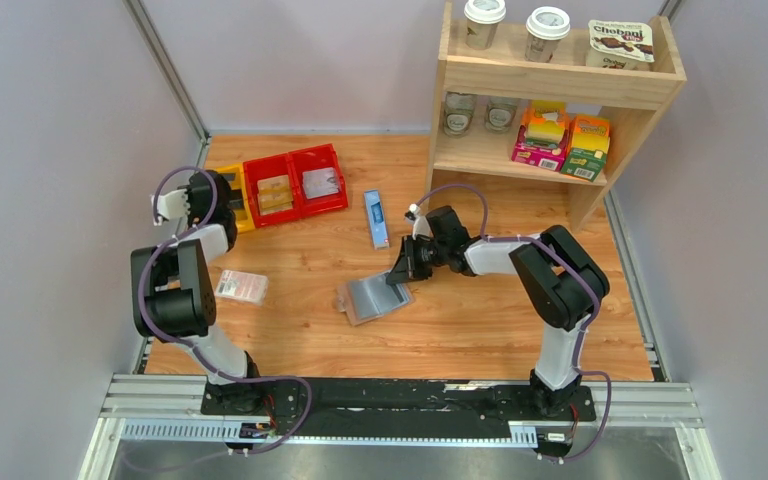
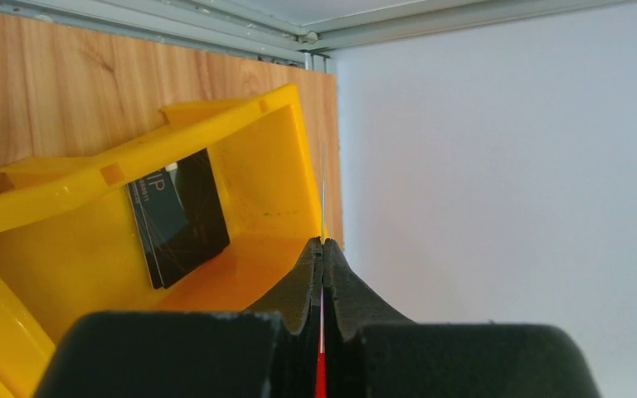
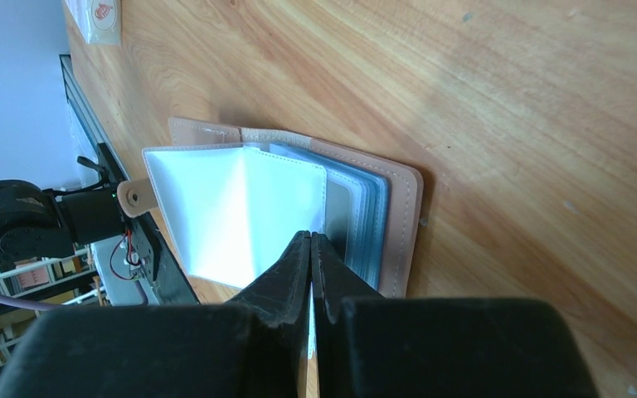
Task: Take the credit cards out of the card holder
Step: Place the credit card in the storage box.
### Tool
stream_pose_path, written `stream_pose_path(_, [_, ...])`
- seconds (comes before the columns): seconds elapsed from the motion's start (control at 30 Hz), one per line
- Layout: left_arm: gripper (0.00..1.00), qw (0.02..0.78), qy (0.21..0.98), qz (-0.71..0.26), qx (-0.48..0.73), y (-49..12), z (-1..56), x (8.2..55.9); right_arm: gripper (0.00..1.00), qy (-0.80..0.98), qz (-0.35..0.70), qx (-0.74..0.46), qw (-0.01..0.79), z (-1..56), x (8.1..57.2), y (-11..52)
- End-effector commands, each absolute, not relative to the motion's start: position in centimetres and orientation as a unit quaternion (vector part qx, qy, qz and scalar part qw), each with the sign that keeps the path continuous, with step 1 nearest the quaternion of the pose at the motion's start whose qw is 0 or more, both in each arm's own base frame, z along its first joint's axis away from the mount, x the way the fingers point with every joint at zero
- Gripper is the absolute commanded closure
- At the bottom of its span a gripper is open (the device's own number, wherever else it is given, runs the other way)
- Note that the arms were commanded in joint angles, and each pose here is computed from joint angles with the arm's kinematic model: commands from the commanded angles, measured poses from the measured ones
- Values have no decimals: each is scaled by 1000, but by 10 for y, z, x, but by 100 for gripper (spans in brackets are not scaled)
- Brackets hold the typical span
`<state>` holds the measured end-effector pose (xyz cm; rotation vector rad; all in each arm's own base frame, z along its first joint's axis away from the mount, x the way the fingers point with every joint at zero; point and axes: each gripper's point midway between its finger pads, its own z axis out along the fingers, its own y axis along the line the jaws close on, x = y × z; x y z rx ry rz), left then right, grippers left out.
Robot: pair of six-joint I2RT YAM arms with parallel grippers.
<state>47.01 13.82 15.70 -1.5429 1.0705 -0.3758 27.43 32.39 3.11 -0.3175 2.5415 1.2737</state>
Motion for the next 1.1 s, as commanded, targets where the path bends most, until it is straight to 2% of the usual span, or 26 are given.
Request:
stream_pose_path(0.0, [100,572,434,-168,-675,147,162,485,94,915,373,-93,121,-8,271,296])
stream_pose_path(0.4, [100,534,447,-119,-708,153,118,481,94,914,378,-86,118,-10,273,295])
stream_pose_path(0.6, [100,528,459,-130,-702,149,105,494,94,913,382,-84,115,-11,273,295])
stream_pose_path(0.67, [97,524,462,-129,-704,149,101,493,94,913,382,-83,116,-11,273,295])
stream_pose_path(0.73, [88,518,468,-130,-704,147,99,491,94,913,383,-84,117,-10,273,295])
stream_pose_path(0.77, [79,518,468,-132,-703,146,102,490,94,912,383,-85,117,-10,273,296])
stream_pose_path(0.83, [69,521,473,-132,-698,144,109,487,94,912,383,-84,117,-9,273,296])
stream_pose_path(0.9, [61,518,477,-128,-699,143,113,481,94,911,385,-85,120,-8,274,296])
stream_pose_path(1.07, [52,514,495,-134,-688,134,126,468,94,910,387,-85,122,-6,274,297])
